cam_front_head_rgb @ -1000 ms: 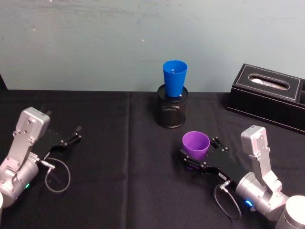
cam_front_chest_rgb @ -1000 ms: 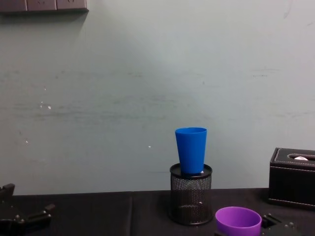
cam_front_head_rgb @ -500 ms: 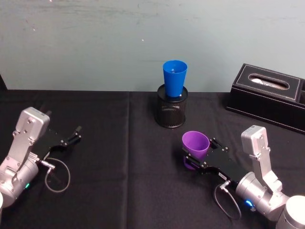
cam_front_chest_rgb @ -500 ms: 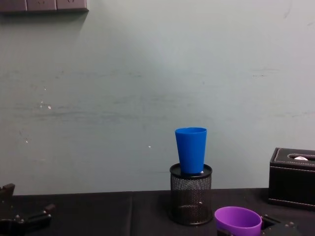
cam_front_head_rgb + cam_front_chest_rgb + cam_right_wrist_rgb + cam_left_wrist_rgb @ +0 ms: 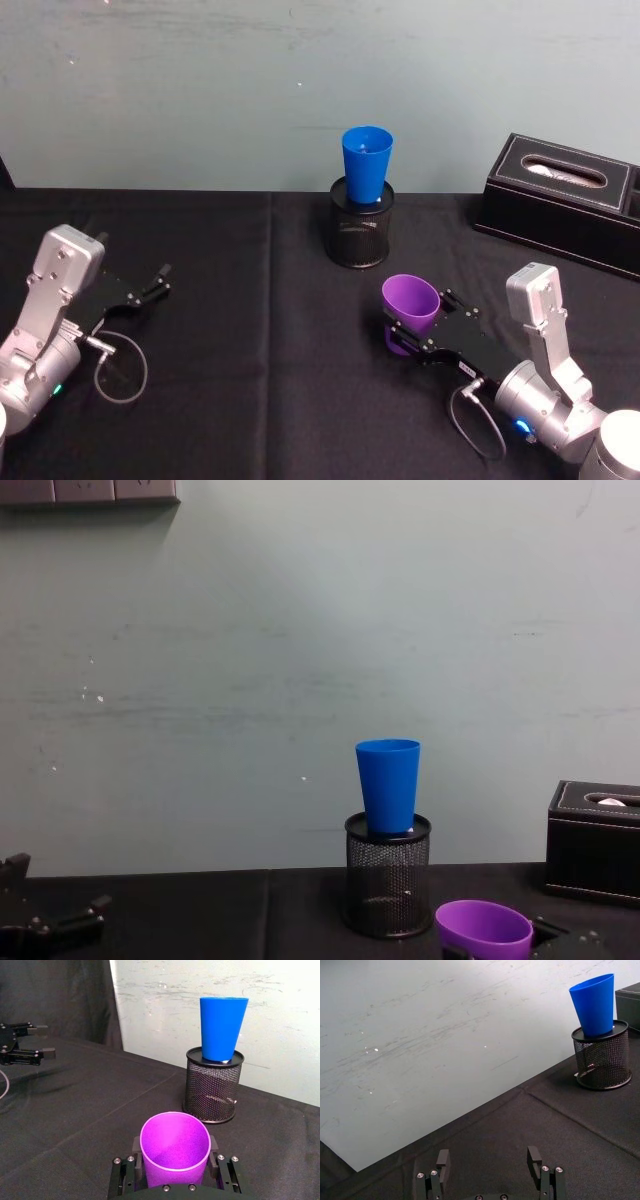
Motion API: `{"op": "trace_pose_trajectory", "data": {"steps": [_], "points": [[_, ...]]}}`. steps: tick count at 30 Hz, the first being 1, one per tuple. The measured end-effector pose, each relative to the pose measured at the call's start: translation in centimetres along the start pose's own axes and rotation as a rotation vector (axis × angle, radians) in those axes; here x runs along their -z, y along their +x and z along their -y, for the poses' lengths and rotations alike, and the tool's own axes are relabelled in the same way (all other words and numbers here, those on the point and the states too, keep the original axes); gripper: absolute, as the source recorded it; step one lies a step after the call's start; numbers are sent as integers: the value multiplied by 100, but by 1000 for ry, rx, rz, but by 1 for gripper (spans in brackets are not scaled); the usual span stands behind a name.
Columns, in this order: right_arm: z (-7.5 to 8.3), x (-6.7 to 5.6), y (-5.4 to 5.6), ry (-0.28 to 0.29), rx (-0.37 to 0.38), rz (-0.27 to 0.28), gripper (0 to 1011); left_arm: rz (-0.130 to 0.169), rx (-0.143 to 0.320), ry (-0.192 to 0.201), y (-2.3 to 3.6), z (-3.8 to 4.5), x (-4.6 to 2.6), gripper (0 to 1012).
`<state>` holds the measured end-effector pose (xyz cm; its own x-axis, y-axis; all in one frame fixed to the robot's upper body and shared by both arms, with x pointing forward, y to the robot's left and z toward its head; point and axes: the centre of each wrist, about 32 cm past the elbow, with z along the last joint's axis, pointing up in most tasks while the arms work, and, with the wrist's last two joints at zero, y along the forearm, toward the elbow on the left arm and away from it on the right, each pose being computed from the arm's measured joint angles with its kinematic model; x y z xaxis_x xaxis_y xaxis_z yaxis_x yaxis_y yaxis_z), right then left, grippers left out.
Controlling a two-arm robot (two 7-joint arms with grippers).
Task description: Pick up one cup with a gripper and tap it against the other cup.
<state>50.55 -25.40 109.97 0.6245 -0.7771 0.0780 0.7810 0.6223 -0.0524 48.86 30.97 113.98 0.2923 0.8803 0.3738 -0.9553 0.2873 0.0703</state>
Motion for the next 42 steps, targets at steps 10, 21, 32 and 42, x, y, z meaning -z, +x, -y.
{"op": "trace_pose_trajectory", "data": {"steps": [10, 21, 32, 42], "points": [[0, 0, 0, 0, 0, 0, 732, 0, 0, 0, 0, 0, 0, 1011], [0, 0, 0, 0, 1, 0, 732, 0, 0, 0, 0, 0, 0, 1012], [12, 2, 1, 20, 7, 4, 732, 0, 0, 0, 0, 0, 0, 1012], [-26, -120, 8, 27, 0, 14, 732, 0, 0, 0, 0, 0, 0, 1011]]}}
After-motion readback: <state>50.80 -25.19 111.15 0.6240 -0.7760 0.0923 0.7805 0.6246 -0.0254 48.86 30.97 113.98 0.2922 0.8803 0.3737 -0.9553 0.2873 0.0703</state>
